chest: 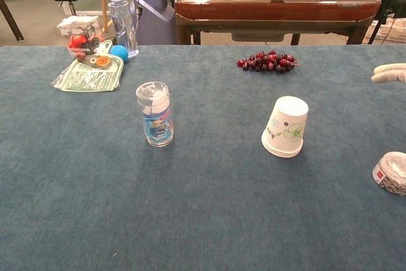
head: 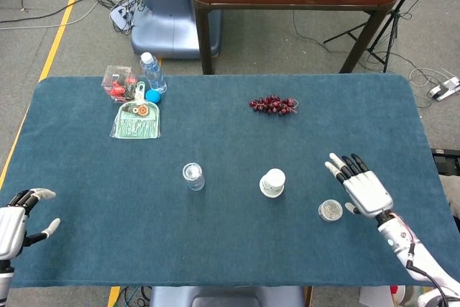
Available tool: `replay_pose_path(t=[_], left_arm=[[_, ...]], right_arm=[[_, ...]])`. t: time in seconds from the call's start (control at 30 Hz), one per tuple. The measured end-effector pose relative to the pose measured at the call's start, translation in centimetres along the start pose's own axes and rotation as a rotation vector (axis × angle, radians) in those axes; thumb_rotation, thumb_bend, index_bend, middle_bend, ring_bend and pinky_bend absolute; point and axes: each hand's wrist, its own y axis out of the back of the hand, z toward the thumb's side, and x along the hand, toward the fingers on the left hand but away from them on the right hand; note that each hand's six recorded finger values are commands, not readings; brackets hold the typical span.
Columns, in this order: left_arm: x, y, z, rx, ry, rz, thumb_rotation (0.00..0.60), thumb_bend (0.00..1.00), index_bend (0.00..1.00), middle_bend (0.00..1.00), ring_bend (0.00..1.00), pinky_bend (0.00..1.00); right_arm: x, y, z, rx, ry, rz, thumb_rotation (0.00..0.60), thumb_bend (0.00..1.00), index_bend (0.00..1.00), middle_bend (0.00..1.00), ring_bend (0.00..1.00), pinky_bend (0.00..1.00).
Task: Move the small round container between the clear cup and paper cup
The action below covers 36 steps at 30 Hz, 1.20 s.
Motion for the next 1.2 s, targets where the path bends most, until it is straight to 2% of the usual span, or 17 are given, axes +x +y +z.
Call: replay_pose_path(t=[0.27, 0.67, 0.73, 0.8, 0.87, 0.93, 1.0, 1.07, 1.1, 1.2], left_arm=[[-0.2, 0.1, 0.7, 0.006, -0.022, 0.005, 0.600, 0.24, 0.35, 0.35, 0.30, 0.55], [-0.2, 0.2, 0.7, -0.005, -0.021, 0.004, 0.600, 0.24, 0.35, 0.35, 0.30, 0.55], [-0.2, 0.2, 0.6, -0.007, -0.016, 0.002, 0.600, 0.24, 0.35, 0.35, 0.30, 0.55], [-0.2, 0.2, 0.6, -0.007, -0.016, 0.001, 0.600, 0.24, 0.36, 0.35, 0.30, 0.55], [-0.2, 0.1, 0.6, -0.006, -0.017, 0.000, 0.600, 0.24, 0.36, 0.35, 0.30, 0.55], [-0.2, 0.1, 0.6, -0.006, -0.017, -0.001, 0.600, 0.24, 0.35, 0.35, 0.30, 0.55], [-0.2, 0.1, 0.6, -0.004, -0.016, -0.001, 0.600, 0.24, 0.35, 0.35, 0.30, 0.55], [-0.2, 0.1, 0.6, -0.005, -0.016, 0.000, 0.600, 0.24, 0.35, 0.35, 0.30, 0.55], [-0.2, 0.2, 0.6, -0.005, -0.016, 0.001, 0.600, 0.24, 0.35, 0.35, 0.30, 0.55], [-0.1, 0.2, 0.6, -0.006, -0.015, 0.001, 0.600, 0.24, 0.36, 0.35, 0.30, 0.55]], right_arm=[[0.6, -1.6, -1.2, 0.026, -0.011, -0.020, 0.600, 0.00, 0.00, 0.00, 0.00, 0.00], [0.2, -3.6, -0.5, 0.009, 0.017, -0.063, 0.600, 0.00, 0.00, 0.00, 0.00, 0.00], [0.2, -3.7, -0.5, 0.016, 0.018, -0.074, 0.600, 0.00, 0.00, 0.07, 0.01, 0.05], [0.2, -3.5, -0.5, 0.016, 0.015, -0.096, 0.600, 0.00, 0.03, 0.22, 0.09, 0.20], [0.1, -3.1, -0.6, 0.016, 0.009, -0.120, 0.600, 0.00, 0.18, 0.47, 0.32, 0.43], [0.0, -2.8, -0.8, 0.023, 0.002, -0.133, 0.600, 0.00, 0.41, 0.69, 0.55, 0.62], [0.0, -2.7, -1.0, 0.038, -0.007, -0.133, 0.600, 0.00, 0.69, 0.91, 0.78, 0.82], [0.0, -2.7, -1.1, 0.054, -0.018, -0.128, 0.600, 0.00, 0.84, 0.99, 0.91, 0.94], [0.0, -2.8, -1.3, 0.060, -0.027, -0.122, 0.600, 0.00, 0.89, 1.00, 0.96, 0.98], [0.0, -3.1, -1.6, 0.060, -0.049, -0.101, 0.600, 0.00, 0.97, 1.00, 1.00, 1.00]])
